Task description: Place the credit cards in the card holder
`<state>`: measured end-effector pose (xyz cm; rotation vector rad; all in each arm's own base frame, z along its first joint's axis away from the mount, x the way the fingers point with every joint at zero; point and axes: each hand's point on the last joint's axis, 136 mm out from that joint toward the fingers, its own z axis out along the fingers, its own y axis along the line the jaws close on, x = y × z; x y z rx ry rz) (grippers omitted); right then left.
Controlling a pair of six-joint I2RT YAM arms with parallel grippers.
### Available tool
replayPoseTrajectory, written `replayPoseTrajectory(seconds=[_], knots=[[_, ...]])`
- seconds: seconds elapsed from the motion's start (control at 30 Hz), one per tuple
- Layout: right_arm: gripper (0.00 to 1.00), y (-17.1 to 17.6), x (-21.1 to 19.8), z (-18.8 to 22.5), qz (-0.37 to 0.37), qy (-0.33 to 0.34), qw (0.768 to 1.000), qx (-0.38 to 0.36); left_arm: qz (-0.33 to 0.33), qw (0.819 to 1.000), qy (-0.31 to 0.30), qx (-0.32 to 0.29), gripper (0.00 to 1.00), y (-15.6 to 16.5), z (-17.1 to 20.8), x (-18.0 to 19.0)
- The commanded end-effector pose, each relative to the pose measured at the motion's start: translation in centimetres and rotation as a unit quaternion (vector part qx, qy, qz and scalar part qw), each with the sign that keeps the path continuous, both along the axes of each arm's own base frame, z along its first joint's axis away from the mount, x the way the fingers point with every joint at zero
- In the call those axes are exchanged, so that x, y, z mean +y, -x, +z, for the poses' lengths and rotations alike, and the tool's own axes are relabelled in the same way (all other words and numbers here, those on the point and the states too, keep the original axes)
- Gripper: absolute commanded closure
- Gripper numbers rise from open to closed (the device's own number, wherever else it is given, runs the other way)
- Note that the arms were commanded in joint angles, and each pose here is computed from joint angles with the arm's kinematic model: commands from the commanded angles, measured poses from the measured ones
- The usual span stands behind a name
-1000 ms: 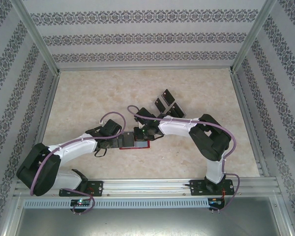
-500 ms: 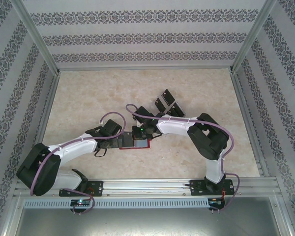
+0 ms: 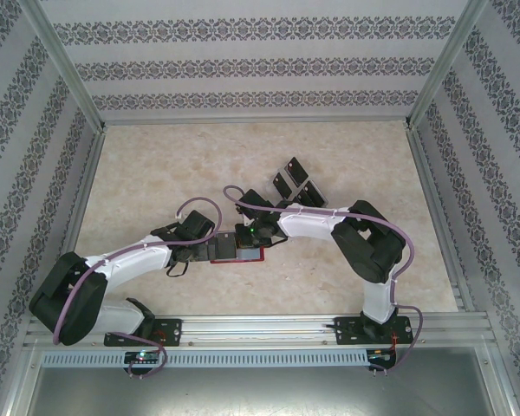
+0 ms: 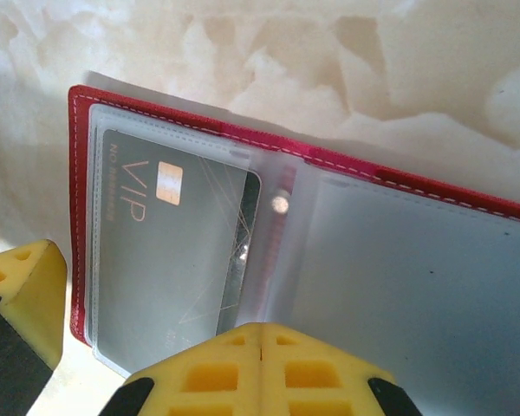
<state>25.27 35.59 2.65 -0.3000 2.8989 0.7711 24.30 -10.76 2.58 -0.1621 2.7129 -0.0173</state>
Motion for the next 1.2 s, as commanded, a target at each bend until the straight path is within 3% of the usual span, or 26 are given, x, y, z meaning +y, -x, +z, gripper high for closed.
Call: replayPoseTrajectory(seconds=[0.0, 0.3, 0.7, 0.9, 1.17], knots=[[1.0, 0.2, 0.3, -0.4, 0.01, 0.006, 1.0, 0.0, 0.006, 1.0, -0.002, 0.005, 0.0, 0.0, -0.2, 0.3], [1.0, 0.6, 2.1, -0.4, 0.025, 0.002, 1.0, 0.001, 0.006, 1.0, 0.002, 0.005, 0.0, 0.0, -0.3, 0.1], [0.99, 0.4, 1.3, 1.2, 0.018, -0.001, 1.0, -0.016, 0.006, 1.0, 0.009, 0.007, 0.0, 0.1, -0.5, 0.0], [0.75, 0.0, -0.7, 2.9, 0.005, 0.008, 0.999, -0.043, 0.003, 1.0, 0.007, 0.005, 0.0, -0.1, -0.2, -0.1], [0.57, 0.1, -4.3, 4.6, -0.011, 0.048, 0.995, -0.083, -0.001, 1.0, 0.01, -0.003, 0.0, -0.4, 0.7, -0.3]])
